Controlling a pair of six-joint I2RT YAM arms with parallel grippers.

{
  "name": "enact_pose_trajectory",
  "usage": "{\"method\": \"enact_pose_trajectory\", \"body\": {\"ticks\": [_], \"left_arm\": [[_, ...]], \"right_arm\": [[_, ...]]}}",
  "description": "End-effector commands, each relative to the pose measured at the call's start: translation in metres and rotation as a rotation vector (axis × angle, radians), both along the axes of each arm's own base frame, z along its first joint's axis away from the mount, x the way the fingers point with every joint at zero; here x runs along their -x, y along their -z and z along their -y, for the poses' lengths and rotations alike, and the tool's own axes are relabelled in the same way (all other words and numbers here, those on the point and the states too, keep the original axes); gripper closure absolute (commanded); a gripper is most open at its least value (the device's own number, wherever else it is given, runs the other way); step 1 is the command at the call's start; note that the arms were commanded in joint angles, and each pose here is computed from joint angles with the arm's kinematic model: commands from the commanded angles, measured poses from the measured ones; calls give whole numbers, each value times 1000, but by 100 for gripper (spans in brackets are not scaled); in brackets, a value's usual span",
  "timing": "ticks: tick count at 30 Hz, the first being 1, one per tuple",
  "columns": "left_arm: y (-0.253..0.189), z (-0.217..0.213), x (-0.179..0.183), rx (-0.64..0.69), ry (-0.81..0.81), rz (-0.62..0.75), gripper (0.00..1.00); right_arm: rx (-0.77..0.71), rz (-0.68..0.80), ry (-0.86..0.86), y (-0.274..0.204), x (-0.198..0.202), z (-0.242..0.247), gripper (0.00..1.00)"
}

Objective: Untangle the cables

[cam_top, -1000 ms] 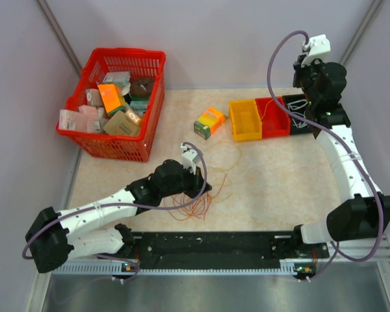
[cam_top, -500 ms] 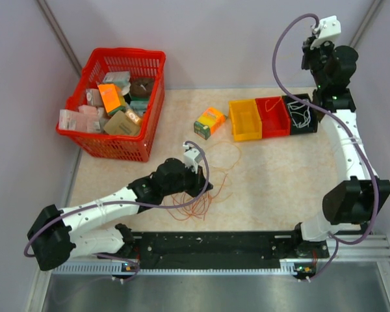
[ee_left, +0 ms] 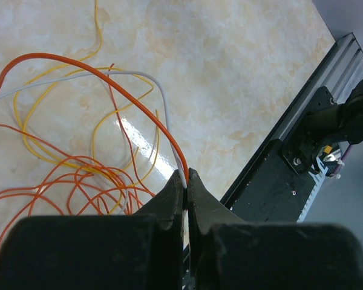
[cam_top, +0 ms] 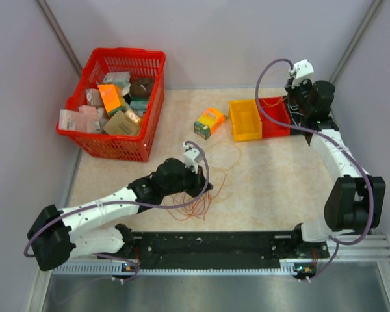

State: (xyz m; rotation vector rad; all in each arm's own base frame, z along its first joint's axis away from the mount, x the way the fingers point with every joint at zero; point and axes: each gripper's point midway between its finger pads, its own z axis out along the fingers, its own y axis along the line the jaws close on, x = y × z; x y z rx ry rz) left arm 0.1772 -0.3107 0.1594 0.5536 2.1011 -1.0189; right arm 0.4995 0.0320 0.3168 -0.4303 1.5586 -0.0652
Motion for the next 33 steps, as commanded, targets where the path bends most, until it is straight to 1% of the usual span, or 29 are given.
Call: {"method": "enact_pose_trajectory", "body": {"ticks": [1, 4, 6, 8, 9, 11, 16, 21, 24, 33], "left_arm": [[-30, 10, -3, 87, 22, 48, 100], [-31, 11, -1, 96, 29, 45, 100], [-32, 11, -1, 100, 29, 46, 100], [-35, 11, 0, 107, 33, 48, 100], [-34, 11, 0, 107, 35, 48, 100], [-36, 11, 1, 111, 36, 49, 100], [-37, 10, 0, 113, 26, 49, 100], [-37, 10, 1, 118, 29, 46, 100], [-35, 11, 0, 114, 31, 45, 100], [-36, 11, 1, 115, 34, 49, 100]], "right_arm": [[-27, 141, 4, -45, 37, 2, 100], [-25, 59, 43, -29, 49, 8, 100], [-41, 49, 132, -23, 56, 24, 100], [-42, 63, 171, -27, 61, 32, 100], [-43, 74, 167, -33, 61, 32, 100], [-51, 116, 156, -64, 57, 30, 100], [-44, 180, 136, -119, 36, 27, 100], [24, 205, 132, -137, 20, 28, 100], [44, 191, 94, -132, 15, 22, 100], [48, 145, 32, -60, 7, 11, 100]]}}
